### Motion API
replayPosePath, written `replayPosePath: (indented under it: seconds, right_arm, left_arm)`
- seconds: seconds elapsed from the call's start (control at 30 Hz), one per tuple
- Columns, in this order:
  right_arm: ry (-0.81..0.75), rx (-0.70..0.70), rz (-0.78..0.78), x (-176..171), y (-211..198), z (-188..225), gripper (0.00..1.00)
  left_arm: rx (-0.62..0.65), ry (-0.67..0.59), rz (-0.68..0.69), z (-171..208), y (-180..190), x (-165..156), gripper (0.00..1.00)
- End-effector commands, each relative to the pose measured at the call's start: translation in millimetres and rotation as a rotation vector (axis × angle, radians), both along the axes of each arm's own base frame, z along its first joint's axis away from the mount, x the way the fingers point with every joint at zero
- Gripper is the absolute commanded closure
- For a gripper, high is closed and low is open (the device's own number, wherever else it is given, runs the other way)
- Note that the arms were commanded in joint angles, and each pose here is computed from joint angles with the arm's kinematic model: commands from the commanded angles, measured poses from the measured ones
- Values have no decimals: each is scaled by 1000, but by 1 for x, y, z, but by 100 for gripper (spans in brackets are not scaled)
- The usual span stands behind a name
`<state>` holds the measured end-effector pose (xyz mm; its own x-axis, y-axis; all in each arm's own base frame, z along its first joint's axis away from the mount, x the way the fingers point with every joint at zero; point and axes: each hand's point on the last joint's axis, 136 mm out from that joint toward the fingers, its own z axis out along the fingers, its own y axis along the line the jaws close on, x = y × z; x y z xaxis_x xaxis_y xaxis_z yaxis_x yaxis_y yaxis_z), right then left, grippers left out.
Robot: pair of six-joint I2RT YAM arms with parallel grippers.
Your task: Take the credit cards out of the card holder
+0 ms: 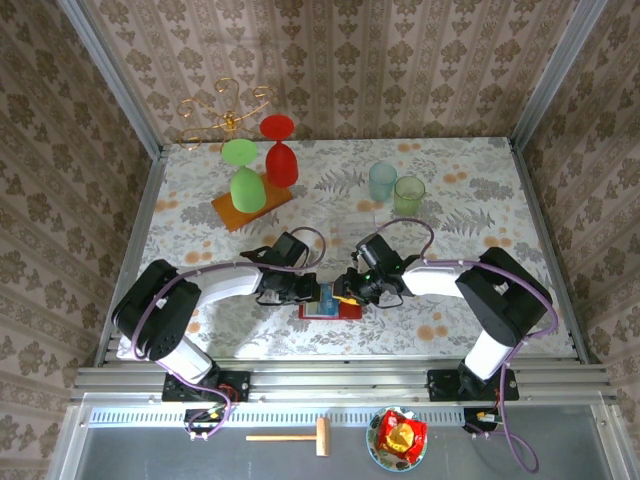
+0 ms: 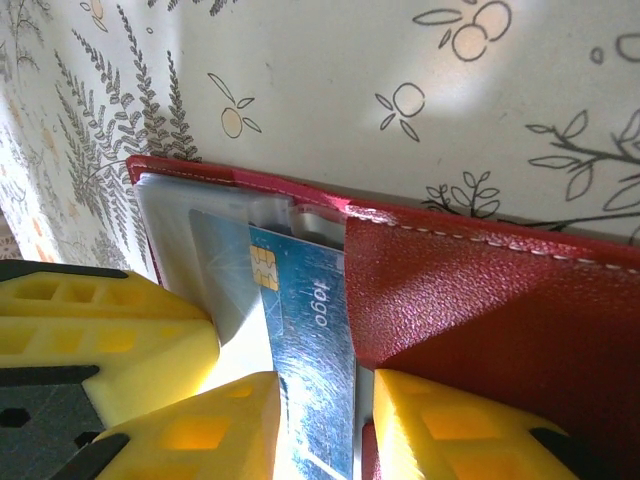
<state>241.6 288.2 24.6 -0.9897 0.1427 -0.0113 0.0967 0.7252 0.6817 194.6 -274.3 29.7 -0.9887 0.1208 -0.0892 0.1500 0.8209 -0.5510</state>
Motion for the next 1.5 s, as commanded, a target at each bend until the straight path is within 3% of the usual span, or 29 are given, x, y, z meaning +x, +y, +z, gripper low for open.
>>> replayPosePath:
  seconds: [0.0, 0.93, 1.47]
  right_arm:
    - [46, 27, 11, -9, 2, -11, 69]
    - [31, 216, -6, 0, 16, 7, 83]
    - [-11, 129, -51, 0, -16, 9, 90]
  left_arm:
    - [65, 26, -7, -17, 13, -8, 89]
    - [58, 28, -9, -17, 12, -9, 89]
    - [54, 34, 0, -18, 13, -9, 89]
